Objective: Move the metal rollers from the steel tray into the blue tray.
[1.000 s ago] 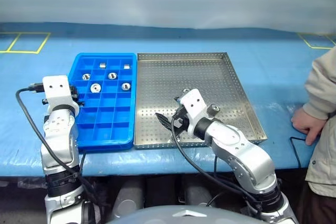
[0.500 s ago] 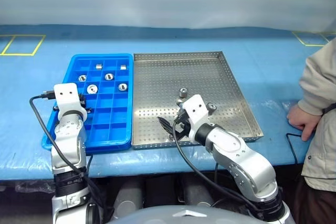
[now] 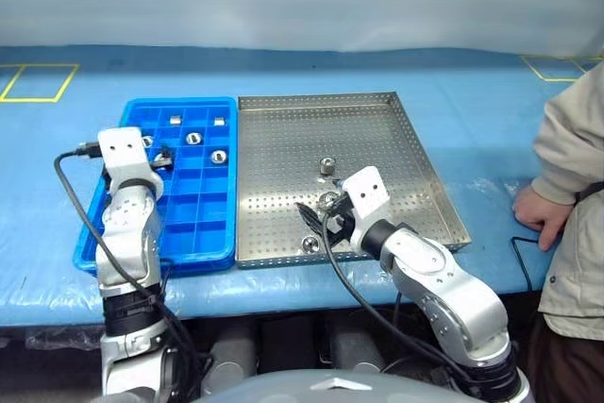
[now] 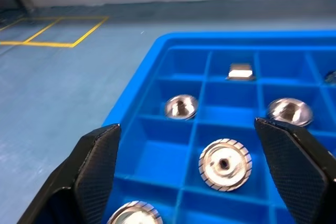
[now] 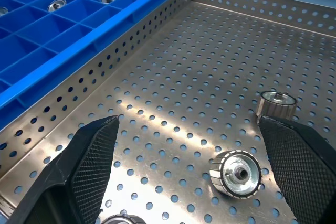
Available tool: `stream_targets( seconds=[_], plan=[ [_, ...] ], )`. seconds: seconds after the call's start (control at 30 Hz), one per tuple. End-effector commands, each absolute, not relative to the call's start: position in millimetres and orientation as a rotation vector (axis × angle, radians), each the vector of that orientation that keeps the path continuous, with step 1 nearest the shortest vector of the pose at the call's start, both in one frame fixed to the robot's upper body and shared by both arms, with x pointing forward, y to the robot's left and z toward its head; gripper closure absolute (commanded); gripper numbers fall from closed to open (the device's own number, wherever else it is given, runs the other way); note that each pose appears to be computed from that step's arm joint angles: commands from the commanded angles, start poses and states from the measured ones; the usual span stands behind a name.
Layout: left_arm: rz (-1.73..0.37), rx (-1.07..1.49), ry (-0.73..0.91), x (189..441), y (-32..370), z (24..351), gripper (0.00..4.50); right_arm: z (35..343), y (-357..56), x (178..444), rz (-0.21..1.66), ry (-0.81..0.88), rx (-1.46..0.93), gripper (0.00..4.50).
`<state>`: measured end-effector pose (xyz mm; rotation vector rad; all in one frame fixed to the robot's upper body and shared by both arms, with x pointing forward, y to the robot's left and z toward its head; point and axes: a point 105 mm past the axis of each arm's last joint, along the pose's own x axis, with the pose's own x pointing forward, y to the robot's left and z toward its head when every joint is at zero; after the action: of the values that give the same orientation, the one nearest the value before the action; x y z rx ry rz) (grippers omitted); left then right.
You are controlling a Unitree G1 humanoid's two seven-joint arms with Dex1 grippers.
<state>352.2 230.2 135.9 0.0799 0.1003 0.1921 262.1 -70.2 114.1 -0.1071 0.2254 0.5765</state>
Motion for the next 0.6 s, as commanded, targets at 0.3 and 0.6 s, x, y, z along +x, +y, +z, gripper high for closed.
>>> stream_targets(
  seconds=[0.3, 0.6],
  plan=[
    [-0.716, 0.215, 0.135, 341, 76, 134, 0.06, 116, -112, 242, 0.371, 0.231, -0.118, 0.0],
    [-0.969, 0.318, 0.247, 326, 42, 102, 0.06, 111, -115, 234, 0.329, 0.251, -0.107, 0.0]
  ],
)
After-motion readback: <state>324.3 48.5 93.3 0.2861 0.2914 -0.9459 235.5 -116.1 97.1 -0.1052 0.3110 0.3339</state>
